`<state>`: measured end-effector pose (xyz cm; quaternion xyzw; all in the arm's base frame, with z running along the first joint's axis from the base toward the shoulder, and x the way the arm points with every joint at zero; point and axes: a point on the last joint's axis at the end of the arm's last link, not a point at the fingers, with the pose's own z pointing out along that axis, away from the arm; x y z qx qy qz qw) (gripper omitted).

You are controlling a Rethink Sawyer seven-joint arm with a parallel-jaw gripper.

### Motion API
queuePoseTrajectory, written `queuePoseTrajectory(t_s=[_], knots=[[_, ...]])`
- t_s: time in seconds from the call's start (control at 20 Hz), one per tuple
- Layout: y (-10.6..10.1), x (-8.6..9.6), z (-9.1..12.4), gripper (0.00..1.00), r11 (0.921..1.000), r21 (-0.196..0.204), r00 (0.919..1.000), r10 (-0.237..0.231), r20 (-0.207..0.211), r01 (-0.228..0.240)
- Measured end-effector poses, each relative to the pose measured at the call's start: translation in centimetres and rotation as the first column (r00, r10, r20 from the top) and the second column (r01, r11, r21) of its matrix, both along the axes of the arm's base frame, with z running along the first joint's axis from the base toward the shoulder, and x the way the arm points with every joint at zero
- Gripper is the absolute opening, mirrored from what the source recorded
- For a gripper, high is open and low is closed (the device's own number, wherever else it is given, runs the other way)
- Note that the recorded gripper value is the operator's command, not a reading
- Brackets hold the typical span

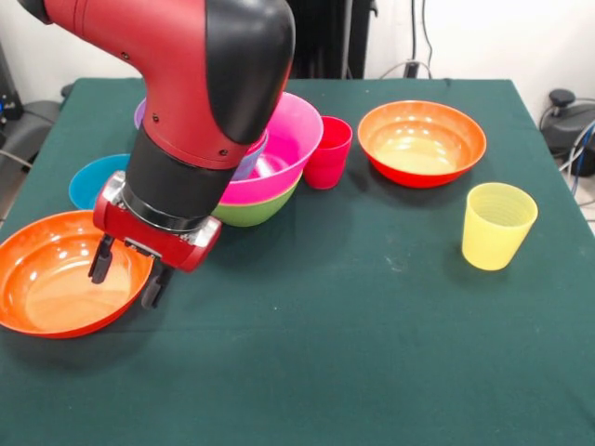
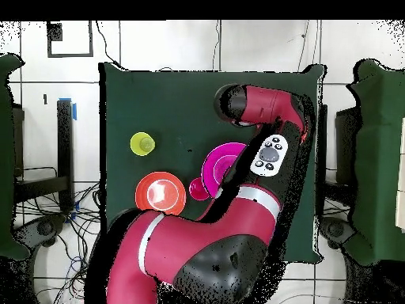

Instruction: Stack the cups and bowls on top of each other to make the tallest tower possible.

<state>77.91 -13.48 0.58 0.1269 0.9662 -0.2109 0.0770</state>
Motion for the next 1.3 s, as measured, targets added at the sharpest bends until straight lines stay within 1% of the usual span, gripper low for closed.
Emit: queuePoseTrajectory(t_s=[0.2, 0.4, 0.95, 1.15, 1.3], knots=[[-0.5, 0.0, -0.2, 1.0, 0.9999, 0.006, 1.0, -0.008, 0.001, 0.008], [-0.6, -0.1, -0.3, 1.0, 0.9999, 0.012, 0.9999, -0.011, 0.002, 0.011], [0.2, 0.1, -0.8, 1.0, 0.9994, 0.034, 0.9999, -0.01, 0.005, 0.01], [0.8, 0.0, -1.4, 1.0, 0.9982, 0.058, 0.9999, -0.013, 0.004, 0.013], [1.1, -0.1, -1.7, 1.0, 0.9976, 0.067, 0.9999, -0.015, 0.001, 0.015]])
